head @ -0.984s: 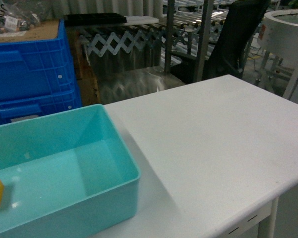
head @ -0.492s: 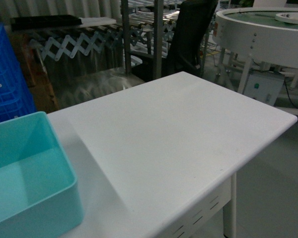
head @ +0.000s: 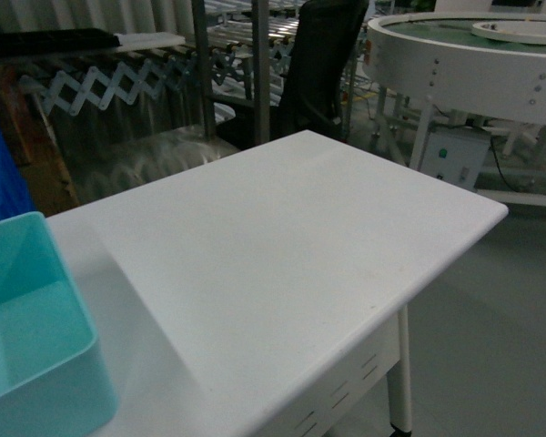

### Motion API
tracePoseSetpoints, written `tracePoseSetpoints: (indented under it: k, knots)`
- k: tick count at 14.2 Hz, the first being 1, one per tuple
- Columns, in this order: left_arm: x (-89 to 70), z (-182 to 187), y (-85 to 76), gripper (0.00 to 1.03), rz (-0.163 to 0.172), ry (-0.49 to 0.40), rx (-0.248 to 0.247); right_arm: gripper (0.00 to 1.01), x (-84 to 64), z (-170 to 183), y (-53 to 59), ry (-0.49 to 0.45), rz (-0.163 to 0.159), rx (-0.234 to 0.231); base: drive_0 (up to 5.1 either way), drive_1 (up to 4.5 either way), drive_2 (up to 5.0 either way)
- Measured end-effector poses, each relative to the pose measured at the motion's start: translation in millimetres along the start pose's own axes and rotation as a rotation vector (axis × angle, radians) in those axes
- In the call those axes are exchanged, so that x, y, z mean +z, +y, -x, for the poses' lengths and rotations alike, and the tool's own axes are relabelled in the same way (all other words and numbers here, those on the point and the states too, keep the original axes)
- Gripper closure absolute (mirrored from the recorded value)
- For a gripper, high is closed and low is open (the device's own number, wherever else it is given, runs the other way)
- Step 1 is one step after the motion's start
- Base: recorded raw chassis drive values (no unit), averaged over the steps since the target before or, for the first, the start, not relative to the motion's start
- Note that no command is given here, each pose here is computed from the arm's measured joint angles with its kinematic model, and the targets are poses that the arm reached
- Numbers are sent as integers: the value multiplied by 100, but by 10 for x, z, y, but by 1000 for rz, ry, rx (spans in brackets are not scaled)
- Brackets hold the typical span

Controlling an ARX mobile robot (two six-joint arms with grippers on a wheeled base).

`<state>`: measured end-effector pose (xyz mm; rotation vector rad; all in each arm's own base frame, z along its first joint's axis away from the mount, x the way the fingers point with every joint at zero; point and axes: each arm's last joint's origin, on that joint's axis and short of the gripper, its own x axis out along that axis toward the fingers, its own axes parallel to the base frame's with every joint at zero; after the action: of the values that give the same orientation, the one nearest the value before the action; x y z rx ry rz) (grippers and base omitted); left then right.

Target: Pick red block from blue box to shelf

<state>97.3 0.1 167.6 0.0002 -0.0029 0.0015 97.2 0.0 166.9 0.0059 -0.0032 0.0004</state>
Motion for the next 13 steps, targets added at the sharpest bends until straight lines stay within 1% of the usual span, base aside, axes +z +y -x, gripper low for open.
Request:
tracePoseSetpoints:
  k: [13]
  knots:
    - [0, 0, 0, 5, 0, 0, 0, 72, 0, 0, 0, 0, 0, 0, -157, -157, -157]
